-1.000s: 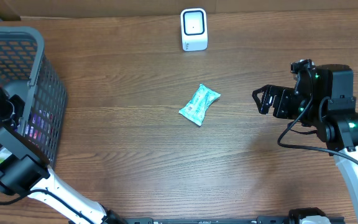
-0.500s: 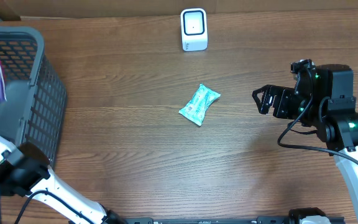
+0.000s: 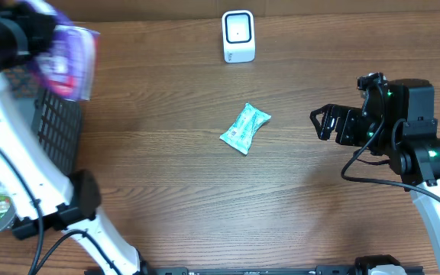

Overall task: Scan the item barcode
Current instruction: 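Carry the purple bag and drop it beside the green-white pack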

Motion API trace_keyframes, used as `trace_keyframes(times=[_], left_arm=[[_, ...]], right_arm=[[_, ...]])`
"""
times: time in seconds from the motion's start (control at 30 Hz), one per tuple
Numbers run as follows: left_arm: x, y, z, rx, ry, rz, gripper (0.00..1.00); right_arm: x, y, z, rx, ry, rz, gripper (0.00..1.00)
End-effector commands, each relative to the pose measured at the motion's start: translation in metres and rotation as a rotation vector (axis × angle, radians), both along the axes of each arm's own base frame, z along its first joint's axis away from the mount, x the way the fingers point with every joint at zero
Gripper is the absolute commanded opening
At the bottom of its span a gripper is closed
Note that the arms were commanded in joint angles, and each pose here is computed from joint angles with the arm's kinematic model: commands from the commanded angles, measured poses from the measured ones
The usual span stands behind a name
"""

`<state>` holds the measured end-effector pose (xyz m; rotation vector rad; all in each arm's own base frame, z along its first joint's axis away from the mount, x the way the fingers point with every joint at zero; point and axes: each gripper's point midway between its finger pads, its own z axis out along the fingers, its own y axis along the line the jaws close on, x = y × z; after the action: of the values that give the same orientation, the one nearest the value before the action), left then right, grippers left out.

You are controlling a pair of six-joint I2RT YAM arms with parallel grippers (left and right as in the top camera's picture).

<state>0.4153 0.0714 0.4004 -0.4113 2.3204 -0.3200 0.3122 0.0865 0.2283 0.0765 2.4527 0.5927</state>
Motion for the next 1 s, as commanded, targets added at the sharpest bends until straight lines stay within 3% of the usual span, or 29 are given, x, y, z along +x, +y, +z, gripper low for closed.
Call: trace_keyframes(times=[0.0, 0.13, 0.33, 0.57, 0.6, 0.67, 0.7, 0.77, 0.83, 0.97], left_arm=[[0.004, -0.044, -0.012, 0.108, 0.051, -0.109, 0.04], [0.017, -0.087, -0.068, 0.197, 0.234, -0.162, 0.04], [0.011, -0.133, -0.169, 0.185, 0.551, -0.249, 0.05], [0.006, -0.169, -0.277, 0.215, 0.749, -0.340, 0.07], [0.004, -0.171, -0.287, 0.216, 0.763, -0.338, 0.12], [0.001, -0.171, -0.304, 0.217, 0.782, -0.343, 0.39], [-0.003, -0.170, -0.312, 0.222, 0.797, -0.353, 0.69], [-0.003, -0.170, -0.313, 0.225, 0.799, -0.361, 0.86], [-0.001, -0.168, -0.308, 0.231, 0.787, -0.355, 0.97], [0.007, -0.163, -0.285, 0.250, 0.748, -0.338, 0.98]], right_arm=[[0.003, 0.002, 0.008, 0.000, -0.025, 0.009, 1.00], [0.003, 0.002, 0.008, 0.000, -0.025, 0.009, 1.00], [0.003, 0.002, 0.008, 0.000, -0.025, 0.009, 1.00], [0.003, 0.002, 0.008, 0.000, -0.025, 0.009, 1.00], [0.003, 0.002, 0.008, 0.000, -0.025, 0.009, 1.00], [0.003, 0.002, 0.008, 0.000, -0.025, 0.009, 1.00], [0.003, 0.002, 0.008, 0.000, -0.025, 0.009, 1.00], [0.003, 0.002, 0.008, 0.000, -0.025, 0.009, 1.00], [0.003, 0.002, 0.008, 0.000, -0.025, 0.009, 1.00], [0.003, 0.002, 0.008, 0.000, -0.025, 0.009, 1.00]])
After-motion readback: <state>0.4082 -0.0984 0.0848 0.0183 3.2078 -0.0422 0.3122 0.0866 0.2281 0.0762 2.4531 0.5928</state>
